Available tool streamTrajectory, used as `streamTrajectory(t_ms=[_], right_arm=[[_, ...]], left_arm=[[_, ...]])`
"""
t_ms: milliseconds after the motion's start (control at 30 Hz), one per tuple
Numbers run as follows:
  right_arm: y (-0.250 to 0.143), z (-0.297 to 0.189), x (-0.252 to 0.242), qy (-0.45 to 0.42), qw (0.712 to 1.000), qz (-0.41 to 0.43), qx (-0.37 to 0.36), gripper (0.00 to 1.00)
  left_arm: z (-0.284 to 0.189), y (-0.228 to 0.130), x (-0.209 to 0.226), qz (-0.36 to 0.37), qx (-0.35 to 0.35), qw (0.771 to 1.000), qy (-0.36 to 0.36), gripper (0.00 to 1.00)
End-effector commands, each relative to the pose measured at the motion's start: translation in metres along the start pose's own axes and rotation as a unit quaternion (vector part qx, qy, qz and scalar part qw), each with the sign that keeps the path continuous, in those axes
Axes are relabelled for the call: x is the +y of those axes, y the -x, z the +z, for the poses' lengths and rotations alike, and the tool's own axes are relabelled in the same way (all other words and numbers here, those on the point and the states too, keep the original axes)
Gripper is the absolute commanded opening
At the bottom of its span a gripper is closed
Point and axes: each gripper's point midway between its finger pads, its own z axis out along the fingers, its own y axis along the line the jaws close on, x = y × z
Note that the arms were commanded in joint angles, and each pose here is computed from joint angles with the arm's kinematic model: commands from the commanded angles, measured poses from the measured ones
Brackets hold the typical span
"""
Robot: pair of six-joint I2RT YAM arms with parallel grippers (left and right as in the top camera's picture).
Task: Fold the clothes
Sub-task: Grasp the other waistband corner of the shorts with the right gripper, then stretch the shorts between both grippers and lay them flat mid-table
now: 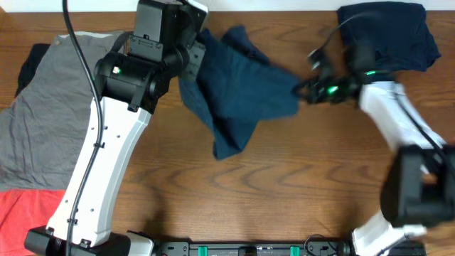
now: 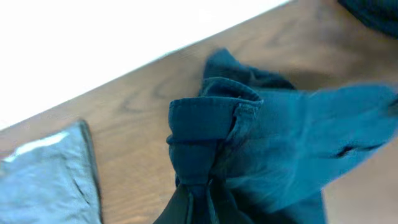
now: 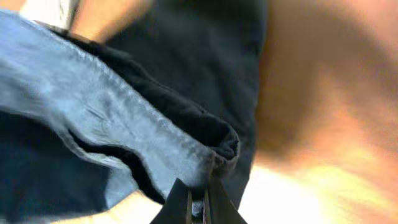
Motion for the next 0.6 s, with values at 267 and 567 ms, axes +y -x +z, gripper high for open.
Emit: streamTrajectory(t_ms=[267, 567], right_arm=[[0.063, -0.236, 0.093, -0.204, 0.950, -0.107, -0.212, 0.01], [0.007, -0.348, 0.149, -0.305, 0.897, -0.105, -0.301, 0.01]], left_arm=[[-0.163, 0.068, 0.034, -0.027, -0.235, 0.969, 0.077, 0.06], [-0.276, 0.031, 0.031, -0.061, -0.310, 0.946, 0.067, 0.06]])
